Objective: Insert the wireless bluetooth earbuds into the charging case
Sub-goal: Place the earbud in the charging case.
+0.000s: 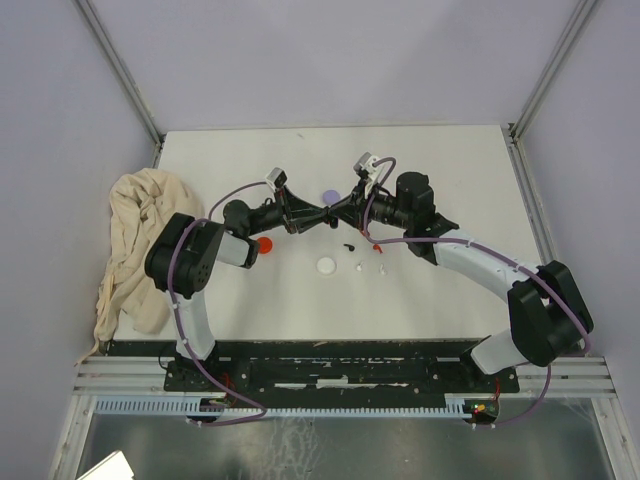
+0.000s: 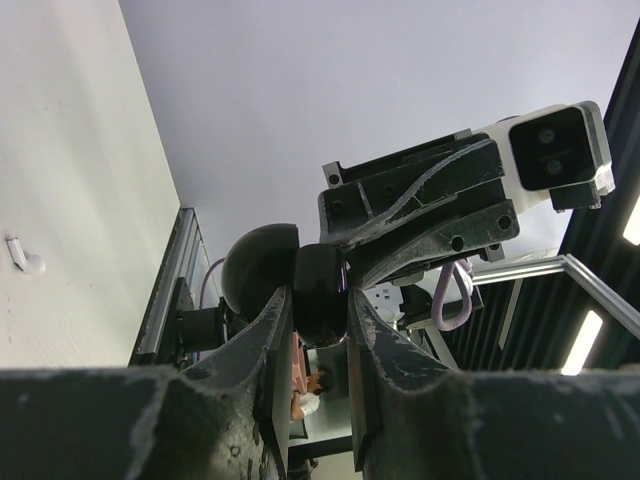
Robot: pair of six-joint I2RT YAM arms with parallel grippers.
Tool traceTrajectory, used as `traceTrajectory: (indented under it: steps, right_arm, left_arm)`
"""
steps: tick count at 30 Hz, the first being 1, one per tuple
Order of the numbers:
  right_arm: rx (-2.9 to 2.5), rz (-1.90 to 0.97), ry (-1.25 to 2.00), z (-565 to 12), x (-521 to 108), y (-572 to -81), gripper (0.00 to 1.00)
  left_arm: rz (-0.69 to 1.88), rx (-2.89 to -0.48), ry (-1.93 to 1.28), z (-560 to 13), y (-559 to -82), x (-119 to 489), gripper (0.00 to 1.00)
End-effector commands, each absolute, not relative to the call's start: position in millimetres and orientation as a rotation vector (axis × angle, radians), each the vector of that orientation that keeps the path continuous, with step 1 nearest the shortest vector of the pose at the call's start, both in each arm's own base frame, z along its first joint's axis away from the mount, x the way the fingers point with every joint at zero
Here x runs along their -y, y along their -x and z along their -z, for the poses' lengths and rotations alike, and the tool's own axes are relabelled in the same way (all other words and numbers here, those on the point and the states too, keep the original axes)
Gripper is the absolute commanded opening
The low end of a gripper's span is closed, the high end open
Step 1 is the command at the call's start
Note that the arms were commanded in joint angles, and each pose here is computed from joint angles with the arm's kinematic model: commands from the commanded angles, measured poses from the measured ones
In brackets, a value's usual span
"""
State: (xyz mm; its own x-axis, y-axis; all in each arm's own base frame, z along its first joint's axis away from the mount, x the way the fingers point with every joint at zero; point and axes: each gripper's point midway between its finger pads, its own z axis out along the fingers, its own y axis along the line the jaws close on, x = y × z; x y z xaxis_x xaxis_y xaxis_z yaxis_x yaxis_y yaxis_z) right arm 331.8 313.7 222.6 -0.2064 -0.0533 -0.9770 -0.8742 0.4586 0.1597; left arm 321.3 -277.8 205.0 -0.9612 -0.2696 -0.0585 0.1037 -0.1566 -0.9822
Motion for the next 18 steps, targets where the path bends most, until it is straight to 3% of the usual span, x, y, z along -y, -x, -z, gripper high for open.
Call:
traceTrajectory:
  steps: [1,6,11,14,18]
  right_arm:
    - [-1.573,-0.932,0.834,-228.6,-312.6,-332.8,0.02]
    - [-1.579,-0.934,0.827,-229.0,-312.7,-333.6,0.06]
    - [-1.584,-0.931,0.813,-232.3,-310.8,-336.0,0.33]
    - [-1.576,-0.920,0.795,-238.3,-308.2,-338.5,0.45]
    - [-1.555,-0.906,0.763,-248.1,-302.7,-341.6,0.48]
  left_arm:
    - [2.227,-1.645,-0.094,-259.2,-300.2,274.4,0.03]
    - [2.228,-1.640,-0.094,-261.5,-300.2,274.3,0.03]
    - [2.227,-1.643,-0.091,-260.2,-299.8,274.1,0.03]
    - [2.225,-1.646,-0.084,-258.1,-299.8,274.0,0.03]
    - [2.222,-1.650,-0.077,-255.5,-299.9,273.9,0.03]
